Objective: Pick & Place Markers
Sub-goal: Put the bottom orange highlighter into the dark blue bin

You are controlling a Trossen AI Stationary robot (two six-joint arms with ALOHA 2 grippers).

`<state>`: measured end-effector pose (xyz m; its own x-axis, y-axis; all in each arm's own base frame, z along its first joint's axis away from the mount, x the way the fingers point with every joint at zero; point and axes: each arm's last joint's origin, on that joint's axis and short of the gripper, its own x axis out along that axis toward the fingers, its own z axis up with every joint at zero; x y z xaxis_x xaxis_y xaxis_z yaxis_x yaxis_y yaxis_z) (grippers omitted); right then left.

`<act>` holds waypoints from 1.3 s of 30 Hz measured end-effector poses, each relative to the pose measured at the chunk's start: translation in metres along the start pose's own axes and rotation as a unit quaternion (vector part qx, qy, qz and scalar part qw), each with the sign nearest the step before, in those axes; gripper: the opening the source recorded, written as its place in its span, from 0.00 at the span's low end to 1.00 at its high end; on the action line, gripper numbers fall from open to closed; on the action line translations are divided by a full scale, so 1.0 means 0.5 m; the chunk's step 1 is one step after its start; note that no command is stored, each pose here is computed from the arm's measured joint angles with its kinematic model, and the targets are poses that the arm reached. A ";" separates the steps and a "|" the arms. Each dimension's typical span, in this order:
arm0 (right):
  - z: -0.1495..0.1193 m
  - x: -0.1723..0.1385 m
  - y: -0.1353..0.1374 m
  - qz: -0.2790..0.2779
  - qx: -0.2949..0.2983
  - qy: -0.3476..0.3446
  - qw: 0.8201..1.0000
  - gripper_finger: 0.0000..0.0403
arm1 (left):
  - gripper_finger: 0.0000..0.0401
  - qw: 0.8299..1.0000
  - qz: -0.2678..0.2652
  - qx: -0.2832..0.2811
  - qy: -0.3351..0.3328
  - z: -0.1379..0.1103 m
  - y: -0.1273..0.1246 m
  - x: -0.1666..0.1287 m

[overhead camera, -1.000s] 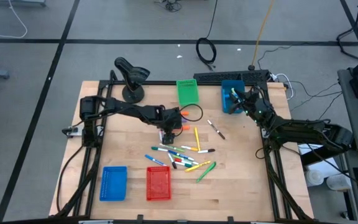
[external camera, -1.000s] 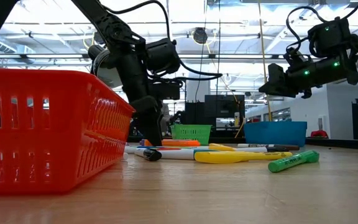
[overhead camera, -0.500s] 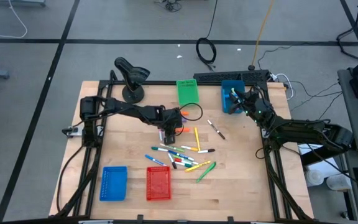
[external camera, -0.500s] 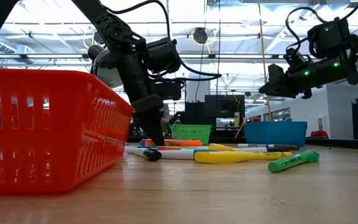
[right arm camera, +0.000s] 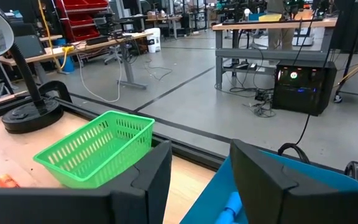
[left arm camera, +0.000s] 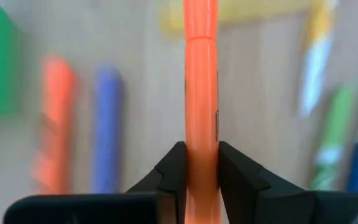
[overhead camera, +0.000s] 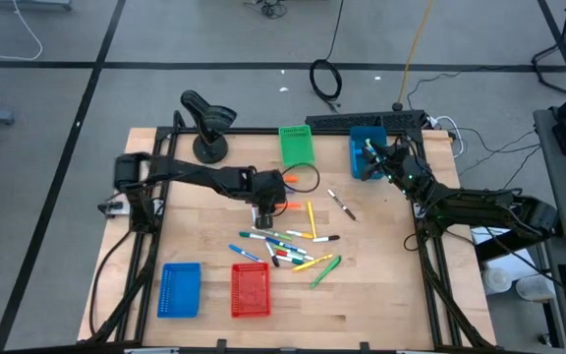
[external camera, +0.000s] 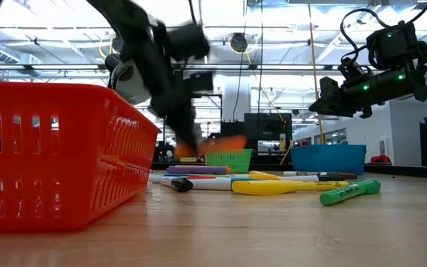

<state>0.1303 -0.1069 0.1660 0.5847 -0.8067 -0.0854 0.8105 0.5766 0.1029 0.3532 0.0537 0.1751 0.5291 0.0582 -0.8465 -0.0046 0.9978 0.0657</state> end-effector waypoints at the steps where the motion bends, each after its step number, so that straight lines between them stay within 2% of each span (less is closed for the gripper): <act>1: 0.000 0.000 0.000 0.000 0.000 0.000 1.000 0.39 | 0.18 1.000 0.004 0.006 -0.021 0.011 -0.003 -0.020; 6: 0.000 0.000 0.001 0.003 0.007 0.001 1.000 0.39 | 0.18 0.990 0.004 0.056 -0.130 0.048 -0.010 -0.101; 8: 0.000 0.000 0.002 0.014 0.011 0.002 1.000 0.39 | 0.18 0.977 -0.013 0.077 -0.197 0.057 0.000 -0.122; 11: 0.000 0.000 0.005 0.037 0.012 0.004 0.999 0.39 | 0.18 0.958 -0.047 0.075 -0.274 0.043 0.029 -0.121; 13: 0.001 -0.001 0.007 0.059 0.012 0.004 0.998 0.39 | 0.18 0.938 -0.071 0.063 -0.334 0.027 0.048 -0.114; 16: 0.006 -0.002 0.015 0.122 0.016 -0.004 0.992 0.39 | 0.18 0.899 -0.090 0.055 -0.425 0.004 0.061 -0.116; 20: 0.023 -0.011 0.037 0.225 0.027 -0.037 0.973 0.39 | 0.18 0.860 -0.086 0.070 -0.498 -0.029 0.043 -0.115; 23: 0.035 -0.020 0.061 0.278 0.029 -0.059 0.958 0.39 | 0.18 0.838 -0.094 0.090 -0.531 -0.035 0.021 -0.121; 29: 0.067 -0.033 0.123 0.348 0.009 -0.088 0.933 0.39 | 0.18 0.823 -0.114 0.106 -0.546 -0.027 -0.015 -0.126; 35: 0.084 -0.031 0.198 0.365 -0.028 -0.083 0.927 0.39 | 0.18 0.822 -0.117 0.107 -0.547 -0.024 -0.036 -0.125; 39: 0.090 -0.024 0.255 0.398 -0.062 -0.083 0.911 0.39 | 0.19 0.828 -0.099 0.100 -0.543 -0.023 -0.044 -0.123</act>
<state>0.2250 -0.0295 0.2247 0.9844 -0.1287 0.1198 0.1350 0.9898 -0.0460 0.3112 0.0285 0.2197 0.9541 -0.2759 0.1163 0.2559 0.9531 0.1614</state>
